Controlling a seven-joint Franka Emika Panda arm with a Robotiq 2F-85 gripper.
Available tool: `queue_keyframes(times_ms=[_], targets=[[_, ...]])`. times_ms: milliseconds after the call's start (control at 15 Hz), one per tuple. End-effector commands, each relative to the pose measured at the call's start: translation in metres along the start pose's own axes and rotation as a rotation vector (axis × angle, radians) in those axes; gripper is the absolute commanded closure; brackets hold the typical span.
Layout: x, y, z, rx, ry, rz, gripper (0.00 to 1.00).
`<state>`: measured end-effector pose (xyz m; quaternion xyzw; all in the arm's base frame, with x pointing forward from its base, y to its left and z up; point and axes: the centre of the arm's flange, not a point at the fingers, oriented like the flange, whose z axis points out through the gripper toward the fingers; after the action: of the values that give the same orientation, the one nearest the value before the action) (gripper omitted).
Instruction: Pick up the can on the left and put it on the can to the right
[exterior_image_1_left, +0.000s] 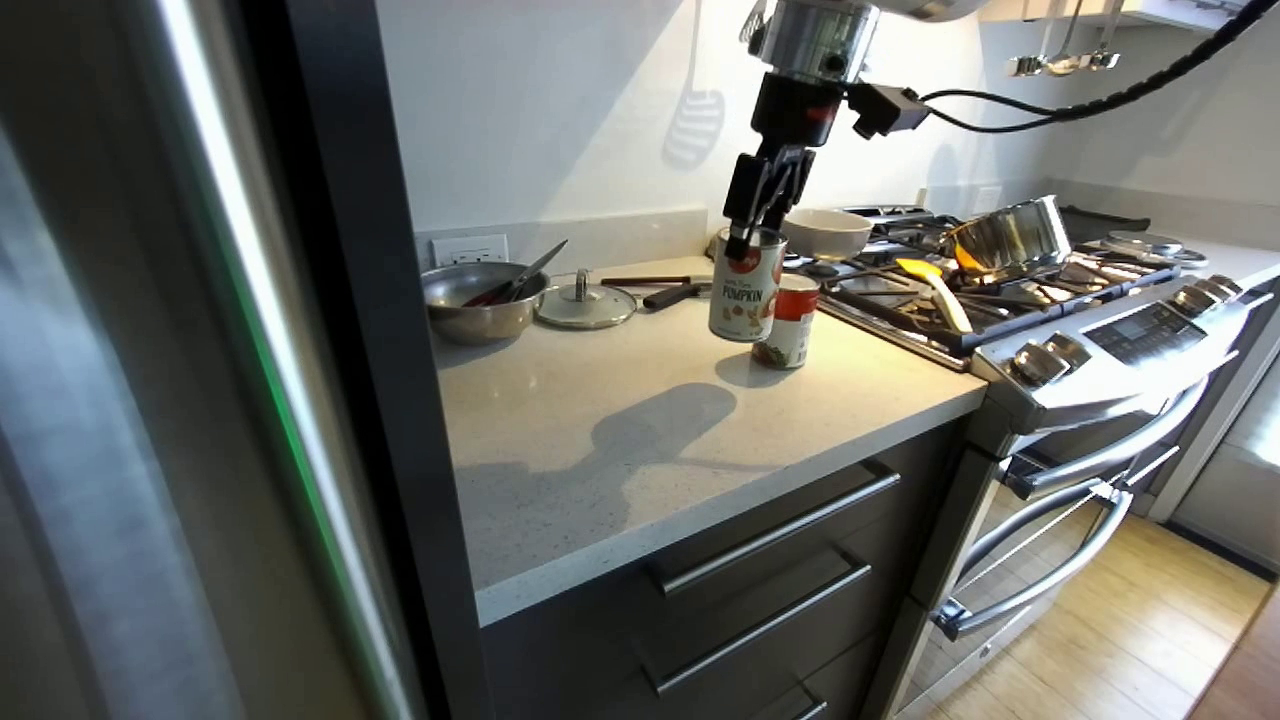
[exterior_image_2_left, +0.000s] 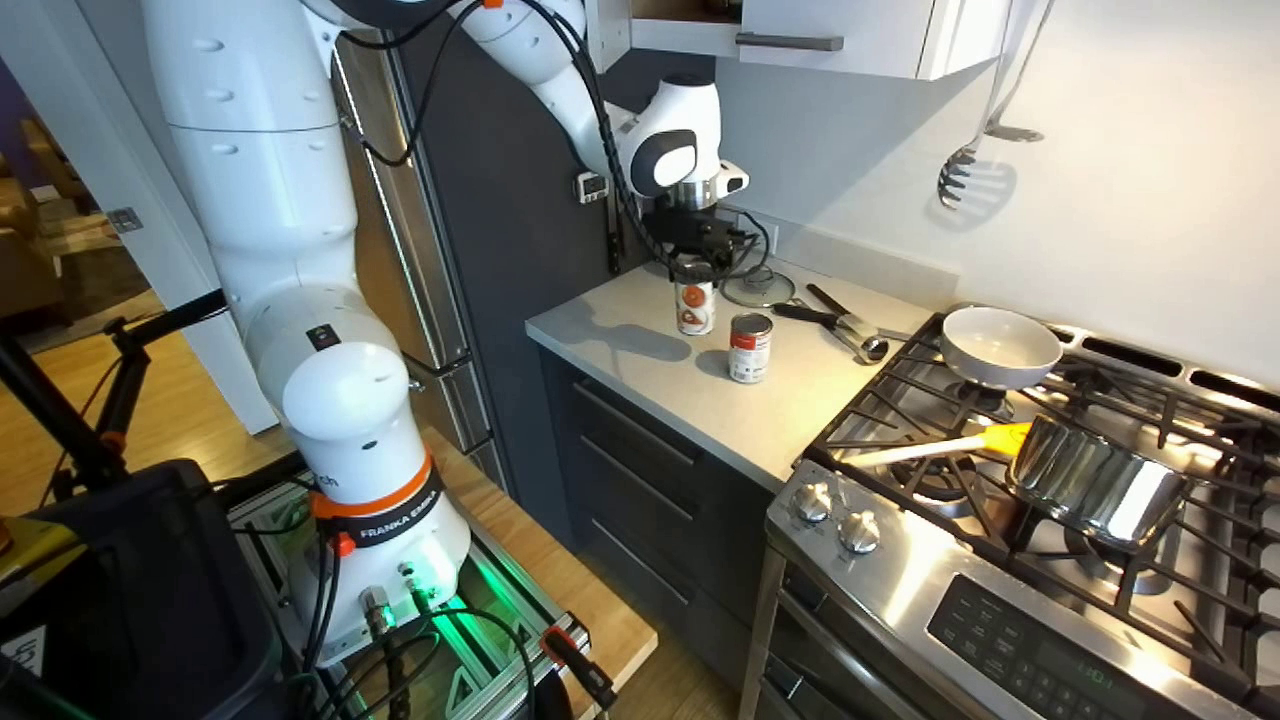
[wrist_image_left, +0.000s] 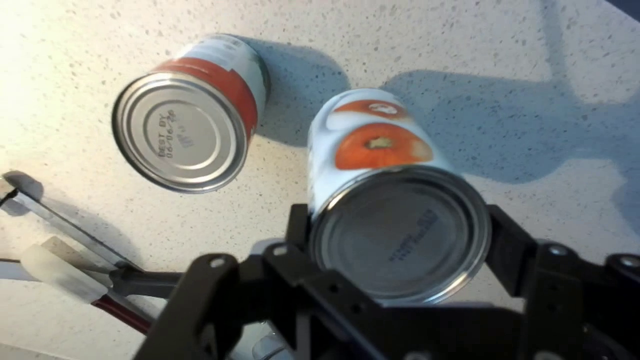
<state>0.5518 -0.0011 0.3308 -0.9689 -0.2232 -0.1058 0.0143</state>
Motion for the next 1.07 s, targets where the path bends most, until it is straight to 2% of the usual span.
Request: queue_keyframes(times_ms=[0,400,467,800,867,1000], targets=[[-0.021,0.006,-0.045,-0.019,0.019,0.028,0.42],[-0.035,0.028,-0.084,-0.053,0.058,0.09,0.42],[-0.022,0.03,-0.065,-0.052,0.051,0.068,0.17],[-0.029,0.032,-0.071,-0.053,0.05,0.08,0.17],[-0.028,0.034,-0.07,-0.053,0.046,0.093,0.42],[-0.025,0.042,-0.07,-0.056,0.042,0.11,0.42]])
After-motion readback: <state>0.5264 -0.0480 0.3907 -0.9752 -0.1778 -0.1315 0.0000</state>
